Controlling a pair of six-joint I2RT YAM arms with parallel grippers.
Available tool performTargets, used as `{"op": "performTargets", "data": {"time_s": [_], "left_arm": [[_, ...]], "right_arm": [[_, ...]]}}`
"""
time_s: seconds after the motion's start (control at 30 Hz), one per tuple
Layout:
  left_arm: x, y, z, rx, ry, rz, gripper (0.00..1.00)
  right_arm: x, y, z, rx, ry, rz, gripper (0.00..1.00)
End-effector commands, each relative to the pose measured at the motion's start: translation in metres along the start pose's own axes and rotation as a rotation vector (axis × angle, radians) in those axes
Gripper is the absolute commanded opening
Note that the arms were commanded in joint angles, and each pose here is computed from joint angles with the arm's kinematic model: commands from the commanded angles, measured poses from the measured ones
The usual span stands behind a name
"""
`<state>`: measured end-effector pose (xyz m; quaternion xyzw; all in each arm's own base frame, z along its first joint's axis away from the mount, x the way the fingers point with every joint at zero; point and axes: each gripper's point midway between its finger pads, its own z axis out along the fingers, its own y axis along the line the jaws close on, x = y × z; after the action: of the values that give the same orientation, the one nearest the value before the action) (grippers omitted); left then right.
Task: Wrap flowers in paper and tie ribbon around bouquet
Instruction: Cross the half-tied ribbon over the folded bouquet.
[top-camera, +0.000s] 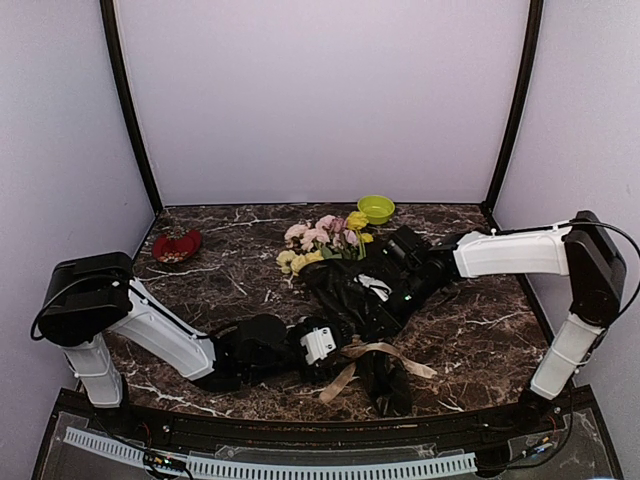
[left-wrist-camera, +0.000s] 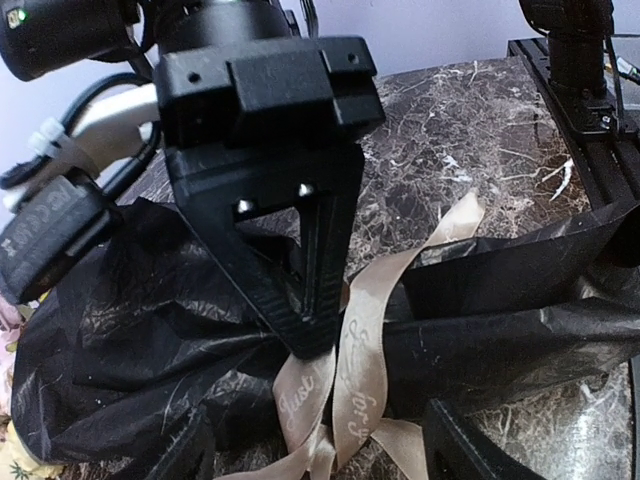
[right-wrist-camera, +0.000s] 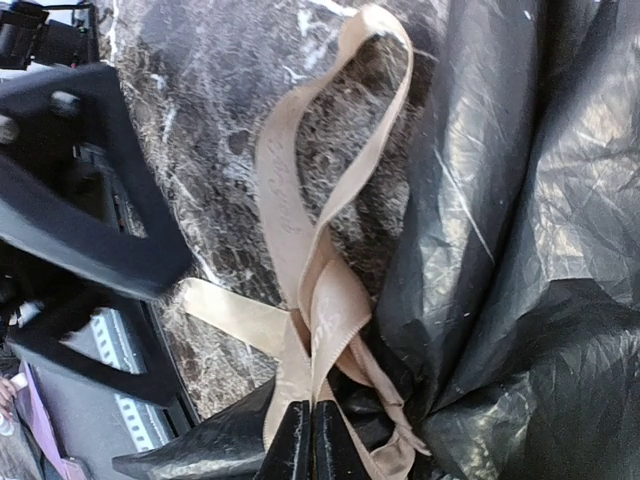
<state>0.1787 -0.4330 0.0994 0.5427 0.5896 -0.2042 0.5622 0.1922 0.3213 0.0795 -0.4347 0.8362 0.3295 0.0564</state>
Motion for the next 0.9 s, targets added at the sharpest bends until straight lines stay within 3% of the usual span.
{"op": "performTargets", "data": {"time_s": [0.0, 0.23, 0.53, 0.73, 0.87], "left_arm": [[0.003, 0.000, 0.014, 0.015, 0.022, 0.061, 0.71], [0.013, 0.005, 0.027, -0.008, 0.044, 0.040, 0.57], [0.019, -0.001, 0.040, 0.022, 0.057, 0.058, 0.53], [0.012, 0.005, 0.040, -0.011, 0.029, 0.059, 0.25], [0.012, 0.009, 0.041, -0.035, 0.030, 0.052, 0.13]], "right_arm": [[-0.007, 0.016, -0.011, -0.039, -0.049, -0.036, 0.03], [-0.007, 0.024, -0.012, -0.084, -0.070, -0.035, 0.01], [-0.007, 0.027, -0.010, -0.094, -0.073, -0.035, 0.01], [-0.005, 0.026, -0.009, -0.094, -0.068, -0.032, 0.01], [-0.006, 0.027, -0.009, -0.098, -0.070, -0.033, 0.01]]}}
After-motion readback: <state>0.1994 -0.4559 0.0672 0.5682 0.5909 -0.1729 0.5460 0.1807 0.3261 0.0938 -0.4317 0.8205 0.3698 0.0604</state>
